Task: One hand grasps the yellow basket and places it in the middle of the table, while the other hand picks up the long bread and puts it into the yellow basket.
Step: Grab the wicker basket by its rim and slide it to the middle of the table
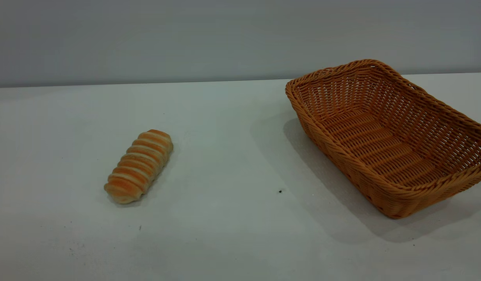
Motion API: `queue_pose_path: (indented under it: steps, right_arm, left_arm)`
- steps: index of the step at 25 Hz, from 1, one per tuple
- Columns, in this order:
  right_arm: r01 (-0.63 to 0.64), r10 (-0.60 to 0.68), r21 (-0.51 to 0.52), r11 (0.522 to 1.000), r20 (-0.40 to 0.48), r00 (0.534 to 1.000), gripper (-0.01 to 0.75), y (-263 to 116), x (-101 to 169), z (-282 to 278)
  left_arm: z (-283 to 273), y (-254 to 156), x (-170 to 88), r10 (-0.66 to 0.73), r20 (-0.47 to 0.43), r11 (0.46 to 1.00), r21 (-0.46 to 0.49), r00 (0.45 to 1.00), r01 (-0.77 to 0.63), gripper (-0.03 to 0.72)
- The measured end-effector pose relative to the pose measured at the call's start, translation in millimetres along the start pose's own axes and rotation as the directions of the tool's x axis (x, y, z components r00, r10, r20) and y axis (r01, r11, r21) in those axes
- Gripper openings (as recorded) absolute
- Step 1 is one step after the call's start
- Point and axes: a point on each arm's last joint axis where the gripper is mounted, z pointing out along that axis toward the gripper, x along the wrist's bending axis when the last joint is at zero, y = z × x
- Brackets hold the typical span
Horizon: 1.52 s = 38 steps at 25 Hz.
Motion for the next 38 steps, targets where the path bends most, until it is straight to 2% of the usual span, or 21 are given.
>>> queue_pose_path:
  steps: [38]
  right_arm:
    - [0.007, -0.007, 0.000, 1.000, -0.011, 1.000, 0.550, 0.0, -0.1, 0.0]
  left_arm:
    - [0.0, 0.0, -0.1, 0.000, 0.001, 1.000, 0.000, 1.000, 0.000, 0.559]
